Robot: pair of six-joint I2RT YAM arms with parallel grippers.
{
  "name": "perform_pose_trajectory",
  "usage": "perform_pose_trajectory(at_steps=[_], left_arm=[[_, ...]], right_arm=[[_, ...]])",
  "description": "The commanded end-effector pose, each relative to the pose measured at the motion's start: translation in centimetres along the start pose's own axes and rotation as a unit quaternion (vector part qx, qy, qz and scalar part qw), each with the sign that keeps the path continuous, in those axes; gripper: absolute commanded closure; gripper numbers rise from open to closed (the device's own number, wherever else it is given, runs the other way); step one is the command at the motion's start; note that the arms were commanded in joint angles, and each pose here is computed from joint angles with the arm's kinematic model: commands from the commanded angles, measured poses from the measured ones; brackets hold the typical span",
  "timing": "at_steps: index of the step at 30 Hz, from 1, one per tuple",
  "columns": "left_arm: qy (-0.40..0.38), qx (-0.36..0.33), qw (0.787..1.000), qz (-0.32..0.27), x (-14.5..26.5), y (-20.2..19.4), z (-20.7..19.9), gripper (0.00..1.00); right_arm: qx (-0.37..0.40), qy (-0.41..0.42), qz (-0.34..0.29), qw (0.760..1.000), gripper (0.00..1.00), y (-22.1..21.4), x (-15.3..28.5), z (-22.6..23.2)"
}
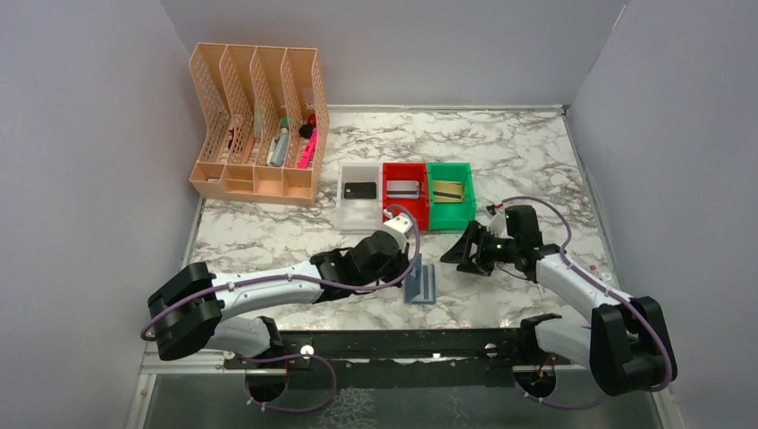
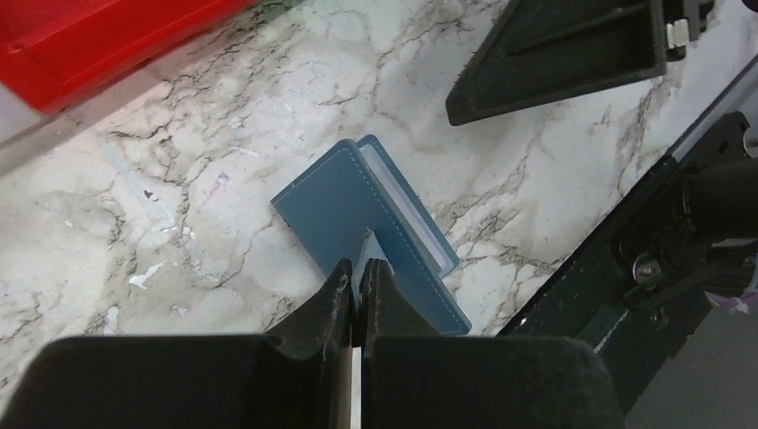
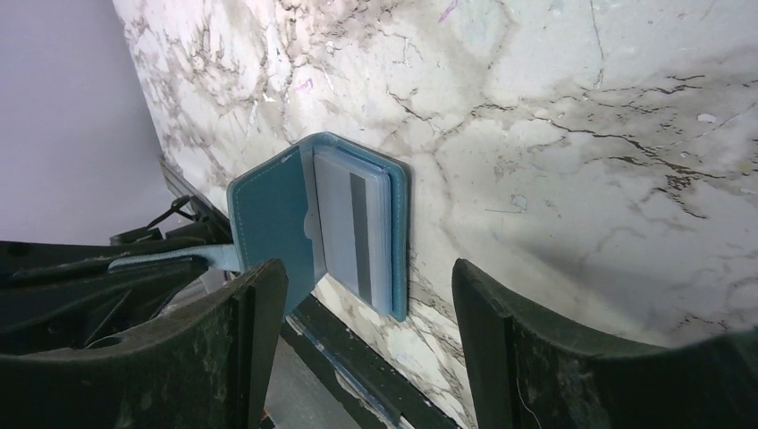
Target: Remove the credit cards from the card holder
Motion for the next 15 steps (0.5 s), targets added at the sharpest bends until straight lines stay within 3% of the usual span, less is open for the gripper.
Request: perform_pose_trajectory(at_steps=[1,8,15], left_arm=[[0.063,0.023,0.998,-0.021,0.6,0.4,1.7,1.0],[0.12,0.065,0.991,-0.003,1.4,-2.2,3.7,1.0],[0.173,0.104,0.979,0.009,2.4,-4.4,5.4,1.0]], right_arm=[[0.023,0.024,-0.008,0.999,0.29,0.6,0.6,1.6],[0.061,0.07,0.001,0.996,0.4,0.2,1.0,3.9],[0.102,0.038,0.035,0.993,0.48,-1.7,-1.4,5.4]])
Point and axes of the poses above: each gripper's point midway between its finger pads, its own x axis back along the fingers, its own z axis along the line the jaws close on, y = z × x, the point moved 4 cm from there along x, back along the fingers, and after that the axes turned 10 degrees about -x, right-handed, at the moved point
